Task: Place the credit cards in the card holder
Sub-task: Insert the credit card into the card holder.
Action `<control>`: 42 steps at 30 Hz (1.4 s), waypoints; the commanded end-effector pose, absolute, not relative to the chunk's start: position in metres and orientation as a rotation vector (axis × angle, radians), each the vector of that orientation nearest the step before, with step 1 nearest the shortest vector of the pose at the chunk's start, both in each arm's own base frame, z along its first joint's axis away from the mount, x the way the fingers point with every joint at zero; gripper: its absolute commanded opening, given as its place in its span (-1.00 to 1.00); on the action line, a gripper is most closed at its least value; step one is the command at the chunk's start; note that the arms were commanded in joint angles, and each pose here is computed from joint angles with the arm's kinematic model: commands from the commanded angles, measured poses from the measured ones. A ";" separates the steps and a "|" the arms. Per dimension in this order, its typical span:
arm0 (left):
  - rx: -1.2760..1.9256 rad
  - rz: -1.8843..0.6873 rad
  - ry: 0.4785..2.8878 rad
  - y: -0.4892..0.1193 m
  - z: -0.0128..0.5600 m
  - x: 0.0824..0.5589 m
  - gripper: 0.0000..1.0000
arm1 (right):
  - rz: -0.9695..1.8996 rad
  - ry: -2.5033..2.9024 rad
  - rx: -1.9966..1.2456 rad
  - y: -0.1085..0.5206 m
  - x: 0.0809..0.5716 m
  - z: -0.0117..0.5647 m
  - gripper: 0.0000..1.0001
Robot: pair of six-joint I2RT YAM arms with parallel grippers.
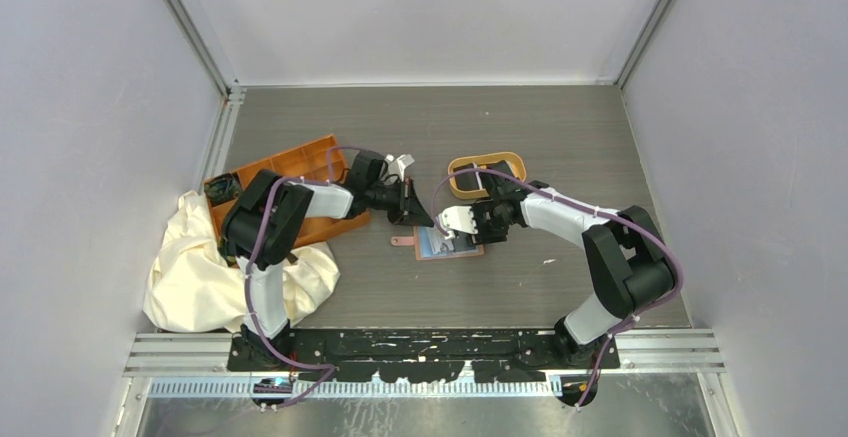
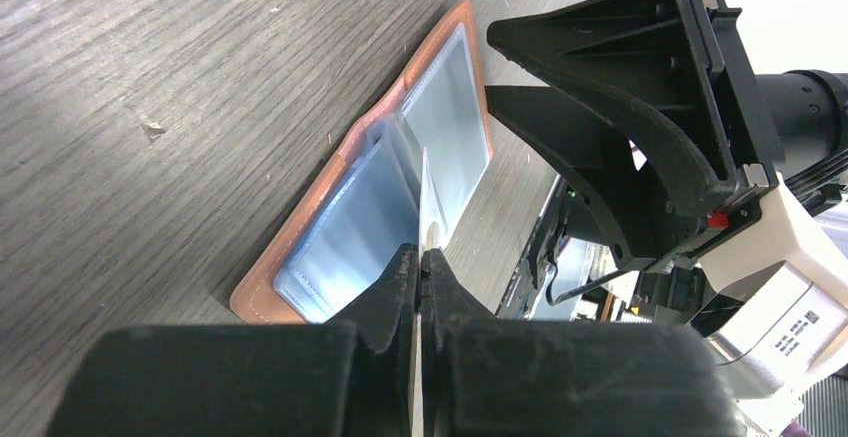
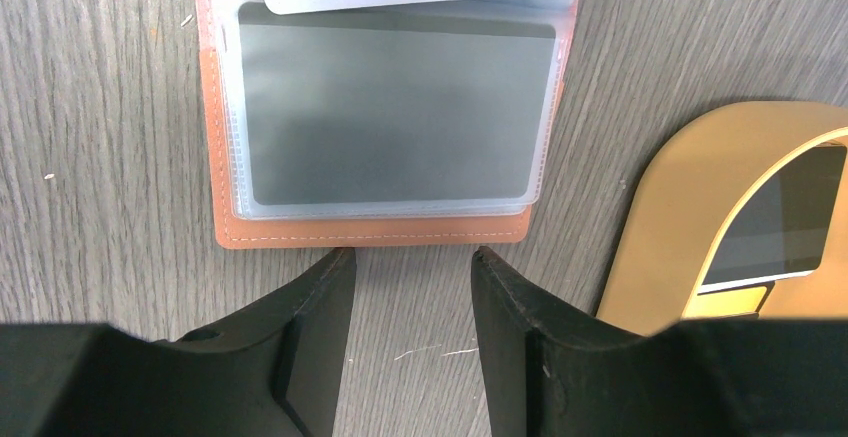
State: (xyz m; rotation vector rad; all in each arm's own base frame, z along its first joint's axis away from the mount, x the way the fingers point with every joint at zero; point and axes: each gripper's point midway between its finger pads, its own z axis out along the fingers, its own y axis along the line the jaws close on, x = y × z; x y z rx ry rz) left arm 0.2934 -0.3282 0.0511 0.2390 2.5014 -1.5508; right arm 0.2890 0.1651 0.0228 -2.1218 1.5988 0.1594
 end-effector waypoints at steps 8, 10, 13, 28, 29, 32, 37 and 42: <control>0.236 -1.511 2.475 -0.331 0.050 0.304 -1.00 | 0.200 1.610 -2.149 0.167 0.282 0.013 0.04; 0.241 -1.510 2.477 -0.333 0.050 0.303 -1.00 | 0.200 1.609 -2.148 0.167 0.283 0.013 0.04; 0.246 -1.504 2.485 -0.335 0.047 0.301 -1.00 | 0.201 1.610 -2.149 0.167 0.282 0.013 0.04; 0.264 -1.493 2.530 -0.342 0.040 0.296 -1.00 | 0.205 1.609 -2.144 0.168 0.282 0.015 0.04; 0.266 -1.492 2.536 -0.342 0.039 0.296 -1.00 | 0.206 1.610 -2.145 0.168 0.282 0.015 0.03; 0.260 -1.482 2.560 -0.342 0.037 0.295 -1.00 | 0.205 1.609 -2.144 0.168 0.282 0.016 0.03; 0.245 -1.463 2.598 -0.340 0.032 0.293 -1.00 | 0.207 1.608 -2.145 0.168 0.281 0.016 0.03; 0.247 -1.463 2.623 -0.341 0.030 0.293 -1.00 | 0.207 1.608 -2.144 0.168 0.281 0.016 0.03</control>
